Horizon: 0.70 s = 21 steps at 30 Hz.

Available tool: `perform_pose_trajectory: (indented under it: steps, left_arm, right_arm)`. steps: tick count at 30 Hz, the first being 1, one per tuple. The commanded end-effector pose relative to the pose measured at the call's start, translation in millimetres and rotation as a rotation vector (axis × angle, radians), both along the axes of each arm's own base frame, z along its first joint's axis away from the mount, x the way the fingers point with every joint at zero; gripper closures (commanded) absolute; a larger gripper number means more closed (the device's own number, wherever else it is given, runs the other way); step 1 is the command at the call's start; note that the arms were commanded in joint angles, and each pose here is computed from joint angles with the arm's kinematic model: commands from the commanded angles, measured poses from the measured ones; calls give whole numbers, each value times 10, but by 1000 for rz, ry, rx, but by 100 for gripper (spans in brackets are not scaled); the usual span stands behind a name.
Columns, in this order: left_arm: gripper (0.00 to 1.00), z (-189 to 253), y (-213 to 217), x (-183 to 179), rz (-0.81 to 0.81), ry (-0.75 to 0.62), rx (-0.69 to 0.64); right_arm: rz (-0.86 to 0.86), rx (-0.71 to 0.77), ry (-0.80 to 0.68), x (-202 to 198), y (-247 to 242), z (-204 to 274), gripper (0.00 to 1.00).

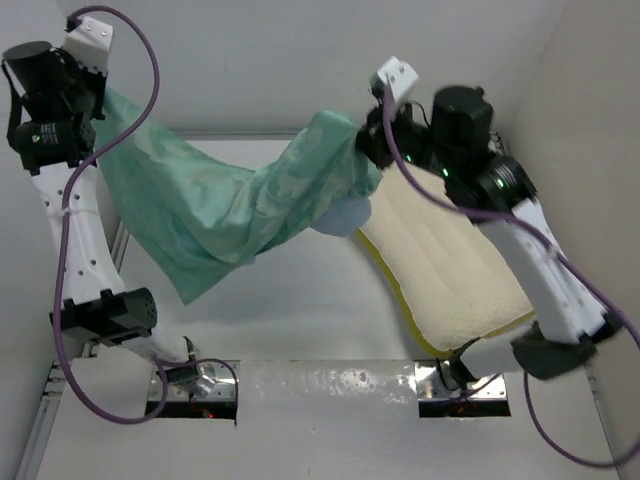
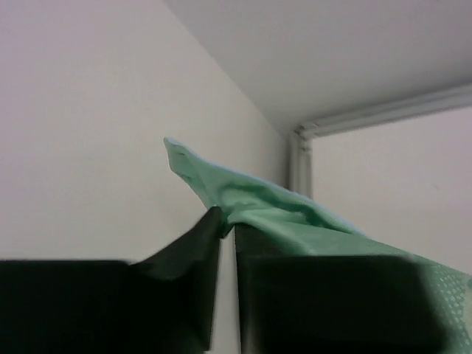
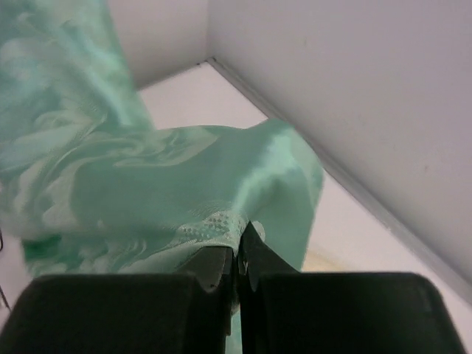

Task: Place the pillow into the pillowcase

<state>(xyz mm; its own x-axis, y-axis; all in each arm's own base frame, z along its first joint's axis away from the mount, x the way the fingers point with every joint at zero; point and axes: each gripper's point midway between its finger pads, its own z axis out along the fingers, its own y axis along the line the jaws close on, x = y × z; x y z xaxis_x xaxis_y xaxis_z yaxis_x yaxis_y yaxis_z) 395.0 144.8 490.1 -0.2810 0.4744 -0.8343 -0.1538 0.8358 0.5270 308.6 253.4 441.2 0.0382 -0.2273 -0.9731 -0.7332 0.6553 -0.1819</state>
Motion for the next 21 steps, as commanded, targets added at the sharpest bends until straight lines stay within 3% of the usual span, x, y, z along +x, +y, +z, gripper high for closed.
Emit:
perform_pose_trajectory:
  steps: [1, 3, 4, 5, 6, 8, 10, 11, 12, 13, 14, 15, 17, 18, 21]
  left_arm:
    - [83, -1378, -144, 536, -94, 342, -171]
    - [44, -2104, -150, 785, -95, 533, -233]
    - [18, -2292, -165, 826, -85, 590, -267]
    - [5, -2510, -193, 758, -79, 683, -317]
    - [0, -2577, -190, 882, -82, 697, -342]
    - [0, -2523, -362, 856, -163, 707, -393]
    - [0, -2253, -510, 821, -258, 614, -371]
    - [3, -2133, -722, 778, -344, 578, -357]
    - [14, -2141, -899, 534, -404, 595, -286]
    - [21, -2215, -1021, 435, -426, 626, -201]
    - [27, -2482, -1529, 119, -553, 730, -118]
    - [36, -2649, -1755, -78, -631, 802, -37]
    - [37, -2989, -2380, -515, -808, 921, 11]
    - [36, -3257, -2523, -812, -854, 1009, 10]
    - [32, -3550, -3016, -1388, -1009, 1108, 69]
  right_arm:
    - [-68, -16, 379, 740, 124, -816, 100]
    - [-191, -144, 622, 1130, 89, -1663, 100]
    - [-232, -137, 585, 1310, 88, -1498, 99]
    - [-302, -188, 621, 1405, 9, -1693, 100]
    - [-348, -203, 656, 1534, 20, -1931, 100]
    - [-380, -179, 648, 1636, 46, -2068, 100]
    - [-373, -156, 709, 1512, 66, -2304, 100]
    - [-349, -112, 693, 1535, 139, -2274, 100]
    - [-356, -103, 729, 1462, 122, -2385, 100]
    - [-354, -94, 731, 1452, 136, -2415, 100]
    - [-365, -82, 724, 1482, 132, -2428, 100]
    - [-384, -87, 737, 1485, 111, -2518, 100]
    - [-407, -98, 739, 1522, 95, -2601, 100]
    - [-435, -102, 733, 1566, 61, -2621, 100]
    - [-453, -113, 745, 1626, 67, -2743, 100]
